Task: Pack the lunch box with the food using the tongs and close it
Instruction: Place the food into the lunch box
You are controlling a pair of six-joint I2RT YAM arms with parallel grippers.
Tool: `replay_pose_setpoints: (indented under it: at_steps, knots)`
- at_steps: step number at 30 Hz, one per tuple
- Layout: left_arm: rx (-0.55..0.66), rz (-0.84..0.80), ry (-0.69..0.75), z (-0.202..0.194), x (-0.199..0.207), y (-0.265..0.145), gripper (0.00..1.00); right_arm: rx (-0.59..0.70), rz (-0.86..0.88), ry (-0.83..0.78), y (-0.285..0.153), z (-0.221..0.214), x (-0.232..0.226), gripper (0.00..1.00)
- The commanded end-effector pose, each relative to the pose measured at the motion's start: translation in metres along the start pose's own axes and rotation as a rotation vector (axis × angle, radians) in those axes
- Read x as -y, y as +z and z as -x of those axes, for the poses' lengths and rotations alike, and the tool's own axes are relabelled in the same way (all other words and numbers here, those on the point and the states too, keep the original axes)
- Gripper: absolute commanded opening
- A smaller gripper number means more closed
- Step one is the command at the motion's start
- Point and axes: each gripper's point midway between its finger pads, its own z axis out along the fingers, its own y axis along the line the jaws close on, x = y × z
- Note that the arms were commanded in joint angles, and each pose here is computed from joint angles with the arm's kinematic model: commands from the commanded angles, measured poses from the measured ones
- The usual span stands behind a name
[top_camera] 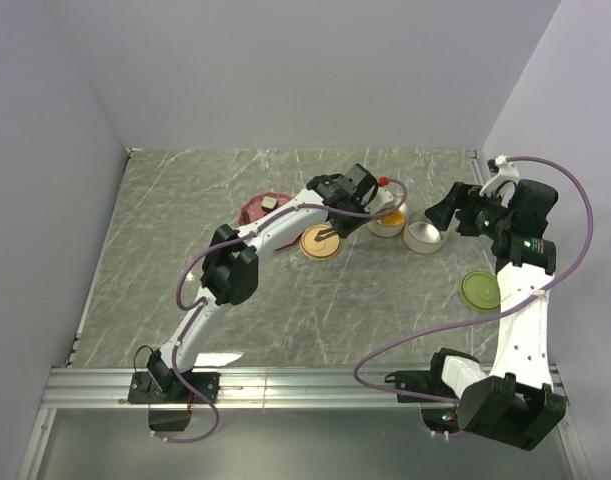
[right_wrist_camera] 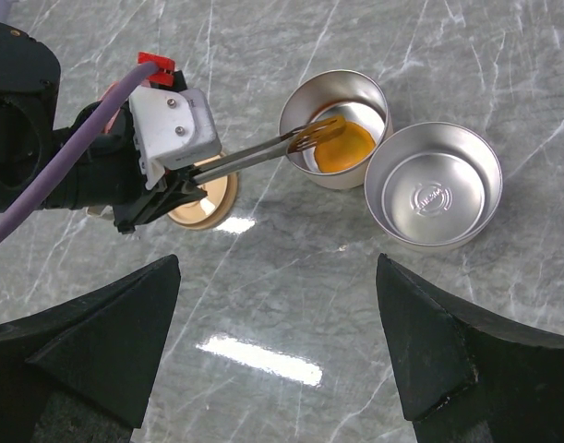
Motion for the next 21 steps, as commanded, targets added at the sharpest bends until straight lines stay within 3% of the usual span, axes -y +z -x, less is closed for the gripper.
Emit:
replay_pose_setpoints:
  at_steps: [1,4,21]
  knots:
    - [0.040,-0.001,0.029,0.015,0.004,-0.010,0.28,0.046,0.014,-0.035,-0.003,0.014,-0.003,0.93]
    - [0.039,-0.002,0.030,0.015,0.004,-0.009,0.37,0.045,0.013,-0.035,-0.003,0.014,-0.002,0.93]
    - [0.080,0.008,0.016,0.026,0.001,-0.018,0.46,0.042,0.026,-0.021,-0.002,0.013,-0.003,0.93]
